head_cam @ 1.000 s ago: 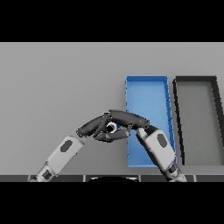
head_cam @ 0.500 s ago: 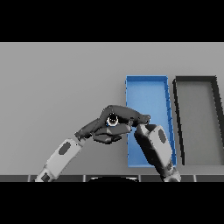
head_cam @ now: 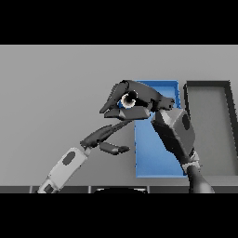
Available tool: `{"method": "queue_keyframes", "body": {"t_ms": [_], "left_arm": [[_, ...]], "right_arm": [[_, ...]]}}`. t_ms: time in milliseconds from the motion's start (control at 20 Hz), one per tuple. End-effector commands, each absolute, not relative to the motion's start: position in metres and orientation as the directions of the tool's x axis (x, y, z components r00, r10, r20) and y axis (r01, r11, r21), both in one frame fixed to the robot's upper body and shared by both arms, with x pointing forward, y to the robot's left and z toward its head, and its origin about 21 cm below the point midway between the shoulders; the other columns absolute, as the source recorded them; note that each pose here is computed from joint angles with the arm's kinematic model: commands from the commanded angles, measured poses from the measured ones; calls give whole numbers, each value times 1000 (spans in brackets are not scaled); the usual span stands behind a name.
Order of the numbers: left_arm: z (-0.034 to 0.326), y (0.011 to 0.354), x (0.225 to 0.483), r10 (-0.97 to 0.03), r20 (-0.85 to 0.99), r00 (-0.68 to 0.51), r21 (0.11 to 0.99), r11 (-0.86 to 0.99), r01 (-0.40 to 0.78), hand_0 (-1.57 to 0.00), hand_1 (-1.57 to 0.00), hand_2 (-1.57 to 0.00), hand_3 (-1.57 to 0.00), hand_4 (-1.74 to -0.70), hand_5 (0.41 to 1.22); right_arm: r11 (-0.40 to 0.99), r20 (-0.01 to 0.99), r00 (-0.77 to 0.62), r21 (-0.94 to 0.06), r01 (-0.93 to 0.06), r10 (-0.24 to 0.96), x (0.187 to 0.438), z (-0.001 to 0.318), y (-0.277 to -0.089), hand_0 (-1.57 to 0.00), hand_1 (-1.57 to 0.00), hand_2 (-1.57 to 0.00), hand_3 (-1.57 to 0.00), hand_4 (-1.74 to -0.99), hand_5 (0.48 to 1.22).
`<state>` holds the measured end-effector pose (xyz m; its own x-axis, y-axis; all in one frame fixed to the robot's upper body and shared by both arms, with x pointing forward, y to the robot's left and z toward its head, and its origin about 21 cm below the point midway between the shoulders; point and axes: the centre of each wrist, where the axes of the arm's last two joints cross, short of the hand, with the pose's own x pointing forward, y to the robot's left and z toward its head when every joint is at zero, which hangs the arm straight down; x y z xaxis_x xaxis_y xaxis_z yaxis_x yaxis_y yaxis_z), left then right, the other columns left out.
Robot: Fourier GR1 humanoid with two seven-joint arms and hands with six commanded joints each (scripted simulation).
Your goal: Pick up the blue pipe and place it into the blue bin.
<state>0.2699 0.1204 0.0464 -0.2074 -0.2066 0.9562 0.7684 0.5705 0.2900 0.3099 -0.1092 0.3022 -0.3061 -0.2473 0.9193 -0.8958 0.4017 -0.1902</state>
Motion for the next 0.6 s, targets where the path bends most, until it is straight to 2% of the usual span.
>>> {"method": "queue_keyframes", "body": {"t_ms": [0,200,300,450,550], "left_arm": [[44,123,268,-210,956,-205,291,570,769,0,0,0,1,-866,484],[47,123,266,-226,953,-200,297,578,760,1,1,1,1,-850,484],[50,125,265,-231,951,-205,304,581,755,1,1,1,1,-841,477],[50,126,268,-246,946,-212,319,588,743,1,1,1,1,-827,467],[46,127,266,-256,945,-204,320,592,740,1,1,1,1,-827,463]], "right_arm": [[439,915,-315,-181,-880,-254,315,309,-113,-1571,-1571,-1571,-1571,-1496,1221],[626,908,-371,-176,-759,-194,346,324,-139,-1571,-1571,-1571,-1571,-1498,1221],[705,929,-348,-159,-691,-131,367,318,-159,-1571,-1571,-1571,-1571,-1498,1221],[792,968,-243,-95,-603,-69,390,297,-196,-1571,-1571,-1571,-1571,-1499,1221],[843,985,-170,-60,-535,-38,397,275,-215,-1571,-1571,-1571,-1571,-1499,1221]]}}
